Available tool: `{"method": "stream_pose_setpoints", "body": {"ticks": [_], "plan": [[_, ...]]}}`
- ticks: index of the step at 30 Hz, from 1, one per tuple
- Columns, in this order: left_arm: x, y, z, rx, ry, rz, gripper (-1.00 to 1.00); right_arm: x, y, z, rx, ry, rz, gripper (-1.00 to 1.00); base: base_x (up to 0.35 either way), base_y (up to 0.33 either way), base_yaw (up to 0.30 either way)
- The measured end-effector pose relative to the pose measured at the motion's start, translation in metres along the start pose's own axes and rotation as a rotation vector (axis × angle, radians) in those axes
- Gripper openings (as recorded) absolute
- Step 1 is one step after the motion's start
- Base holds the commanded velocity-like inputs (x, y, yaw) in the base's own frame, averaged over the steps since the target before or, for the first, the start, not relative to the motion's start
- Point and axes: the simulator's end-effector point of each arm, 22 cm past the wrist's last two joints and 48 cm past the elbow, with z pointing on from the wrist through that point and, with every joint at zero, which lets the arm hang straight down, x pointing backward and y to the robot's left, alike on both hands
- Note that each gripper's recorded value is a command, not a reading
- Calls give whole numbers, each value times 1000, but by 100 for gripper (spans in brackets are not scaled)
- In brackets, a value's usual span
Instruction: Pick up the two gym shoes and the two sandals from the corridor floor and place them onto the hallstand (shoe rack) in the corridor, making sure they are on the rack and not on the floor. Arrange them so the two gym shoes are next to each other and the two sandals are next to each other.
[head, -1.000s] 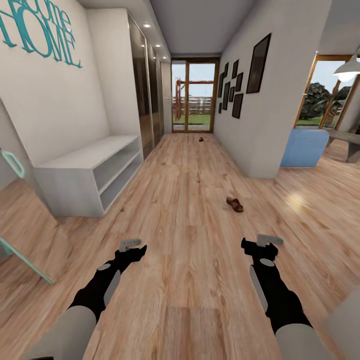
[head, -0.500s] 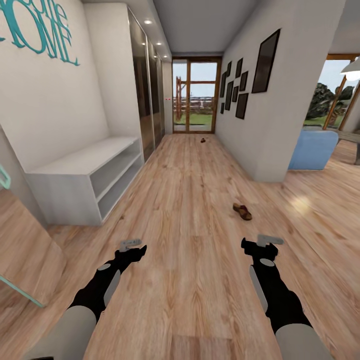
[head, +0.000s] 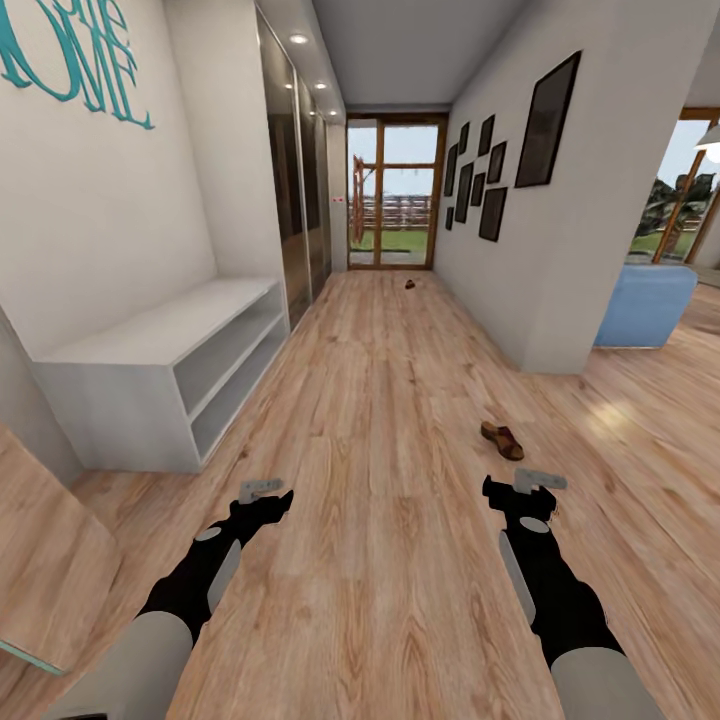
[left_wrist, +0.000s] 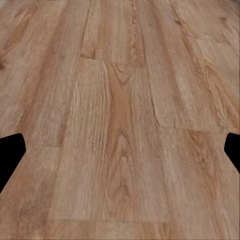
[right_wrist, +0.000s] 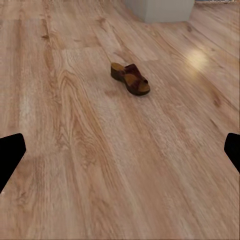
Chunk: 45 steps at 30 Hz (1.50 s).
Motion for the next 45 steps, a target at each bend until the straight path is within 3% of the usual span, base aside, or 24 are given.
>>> {"method": "stream_pose_setpoints", "body": {"ticks": [45], "plan": [[-15, -3, -6, 4, -25, 4, 100, -15, -1, -6, 0, -24, 10, 100, 345, 14, 0]]}}
